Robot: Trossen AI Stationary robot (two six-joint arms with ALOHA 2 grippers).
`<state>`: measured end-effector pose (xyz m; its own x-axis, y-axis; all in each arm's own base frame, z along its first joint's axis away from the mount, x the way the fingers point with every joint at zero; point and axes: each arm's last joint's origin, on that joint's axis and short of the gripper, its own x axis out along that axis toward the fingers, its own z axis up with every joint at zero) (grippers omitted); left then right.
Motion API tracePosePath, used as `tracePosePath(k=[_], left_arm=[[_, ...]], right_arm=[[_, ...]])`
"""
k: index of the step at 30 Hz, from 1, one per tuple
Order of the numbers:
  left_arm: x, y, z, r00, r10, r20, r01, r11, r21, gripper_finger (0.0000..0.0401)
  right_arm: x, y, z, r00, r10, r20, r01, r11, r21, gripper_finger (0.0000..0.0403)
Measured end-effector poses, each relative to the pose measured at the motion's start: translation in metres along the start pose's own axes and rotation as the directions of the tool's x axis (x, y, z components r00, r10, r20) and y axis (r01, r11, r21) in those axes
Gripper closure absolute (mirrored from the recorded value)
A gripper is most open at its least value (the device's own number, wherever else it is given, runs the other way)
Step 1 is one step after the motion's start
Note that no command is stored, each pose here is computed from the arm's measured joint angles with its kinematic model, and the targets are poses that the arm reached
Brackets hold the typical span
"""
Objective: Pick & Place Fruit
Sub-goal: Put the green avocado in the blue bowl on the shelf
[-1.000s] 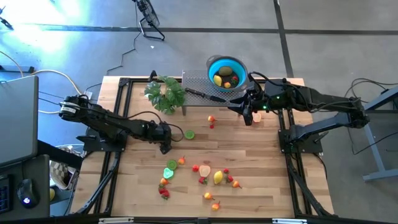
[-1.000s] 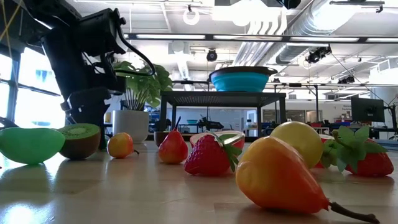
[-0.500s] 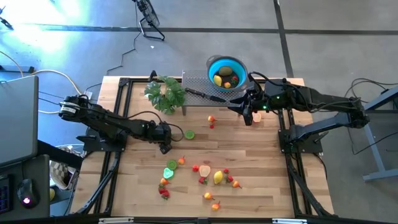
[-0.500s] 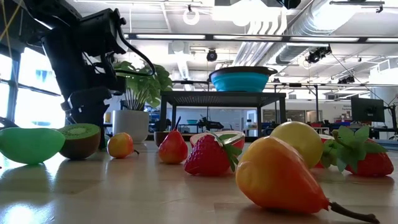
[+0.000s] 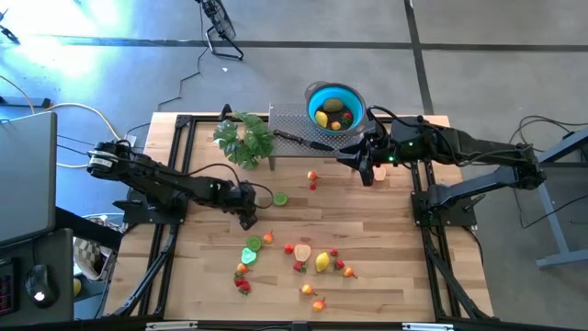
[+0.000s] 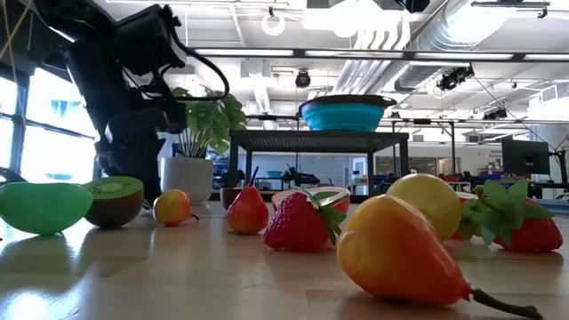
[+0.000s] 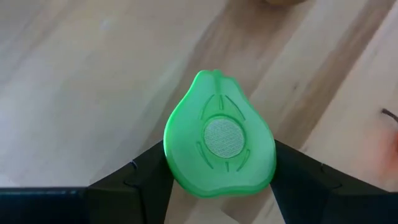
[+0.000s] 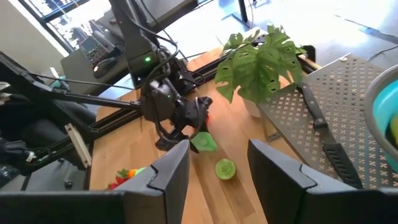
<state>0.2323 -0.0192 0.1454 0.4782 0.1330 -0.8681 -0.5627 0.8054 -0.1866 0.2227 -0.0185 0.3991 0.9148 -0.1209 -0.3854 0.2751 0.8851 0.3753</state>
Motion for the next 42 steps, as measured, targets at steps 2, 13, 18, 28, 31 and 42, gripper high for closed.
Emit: tracePosePath(k=[2, 13, 18, 28, 31, 42], left_arm=[[0.0, -0.001, 0.0, 1.0, -0.023, -0.009, 0.023, 1.0, -0.002, 0.0182], [0.0, -0.002, -0.001, 0.997, -0.064, -0.045, 0.064, 0.998, -0.003, 0.0182], [-0.002, -0.002, 0.0, 0.997, -0.069, -0.04, 0.068, 0.997, -0.018, 0.0182], [-0.037, -0.019, 0.028, 0.978, -0.185, 0.094, 0.182, 0.983, 0.039, 0.0182], [-0.052, -0.025, 0.039, 0.964, -0.225, 0.141, 0.218, 0.974, 0.064, 0.0182], [-0.104, -0.046, 0.079, 0.892, -0.342, 0.295, 0.289, 0.934, 0.208, 0.0182]], right_arm=[[0.0, 0.0, 0.0, 1.0, 0.004, -0.002, -0.004, 1.0, 0.0, 0.0247], [0.0, 0.0, 0.0, 1.0, 0.004, -0.002, -0.004, 1.0, 0.0, 0.0247], [0.0, 0.0, 0.0, 1.0, 0.003, -0.002, -0.003, 1.0, 0.0, 0.0247], [0.0, 0.0, 0.0, 1.0, 0.002, 0.002, -0.002, 1.0, 0.0, 0.0247], [0.0, 0.0, 0.0, 1.0, 0.002, 0.003, -0.002, 1.0, 0.001, 0.0247], [0.0, 0.0, 0.001, 1.0, 0.001, 0.008, -0.001, 1.0, 0.01, 0.0247]])
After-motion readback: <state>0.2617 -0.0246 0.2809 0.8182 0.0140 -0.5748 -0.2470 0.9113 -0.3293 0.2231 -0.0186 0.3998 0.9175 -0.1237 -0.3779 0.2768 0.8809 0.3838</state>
